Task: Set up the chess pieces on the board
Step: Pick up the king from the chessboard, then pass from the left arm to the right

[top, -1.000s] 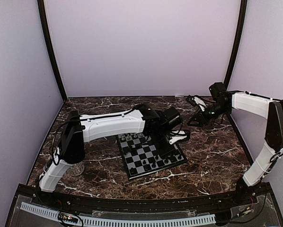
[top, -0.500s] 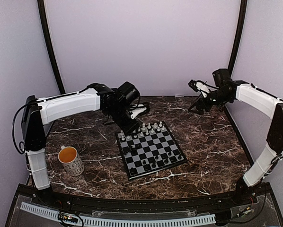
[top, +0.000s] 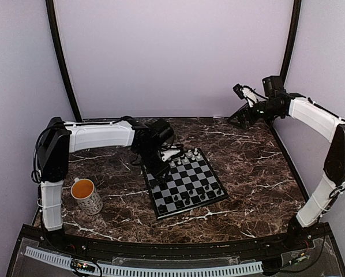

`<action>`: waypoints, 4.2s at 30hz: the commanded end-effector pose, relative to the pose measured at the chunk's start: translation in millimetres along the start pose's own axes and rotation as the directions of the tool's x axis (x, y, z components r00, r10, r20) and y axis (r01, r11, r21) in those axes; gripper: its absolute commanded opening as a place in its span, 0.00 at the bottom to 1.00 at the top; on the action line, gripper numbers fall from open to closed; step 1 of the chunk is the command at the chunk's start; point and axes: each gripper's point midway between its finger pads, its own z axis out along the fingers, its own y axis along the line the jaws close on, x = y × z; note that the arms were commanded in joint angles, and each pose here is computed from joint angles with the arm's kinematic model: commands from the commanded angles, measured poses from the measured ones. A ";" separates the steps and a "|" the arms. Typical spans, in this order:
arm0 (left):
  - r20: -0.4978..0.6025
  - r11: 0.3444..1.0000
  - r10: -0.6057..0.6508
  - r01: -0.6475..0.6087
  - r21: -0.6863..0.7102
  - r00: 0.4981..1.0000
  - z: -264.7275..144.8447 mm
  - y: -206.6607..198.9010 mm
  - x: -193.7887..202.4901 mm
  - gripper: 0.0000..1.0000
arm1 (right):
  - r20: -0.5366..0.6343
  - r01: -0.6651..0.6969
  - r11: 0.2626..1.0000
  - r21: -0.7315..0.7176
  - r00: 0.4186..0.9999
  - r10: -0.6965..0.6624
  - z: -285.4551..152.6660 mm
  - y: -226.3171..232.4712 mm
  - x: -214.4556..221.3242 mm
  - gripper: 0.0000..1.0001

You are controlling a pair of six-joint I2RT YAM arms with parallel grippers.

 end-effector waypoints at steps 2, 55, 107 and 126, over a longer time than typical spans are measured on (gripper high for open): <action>-0.001 1.000 0.006 -0.006 0.007 1.000 6.1 -1.0 -2.1 0.29 | 0.008 -0.012 0.997 -0.073 1.000 0.012 -0.2 14.6 5.0 0.99; 0.445 0.978 0.033 -0.121 0.169 0.895 -60.9 -45.9 -48.8 0.09 | -0.296 -0.230 0.676 -0.700 0.955 0.019 57.7 194.7 31.7 0.75; 0.540 0.965 0.040 -0.173 0.198 0.841 -90.7 -59.8 -50.6 0.33 | -0.305 -0.250 0.553 -0.795 0.952 -0.007 77.5 252.0 12.6 0.10; 0.647 0.973 0.047 0.112 -0.203 0.761 -145.2 28.9 -38.8 0.64 | -0.327 0.164 0.814 -0.557 0.858 -0.397 66.7 238.6 84.0 0.11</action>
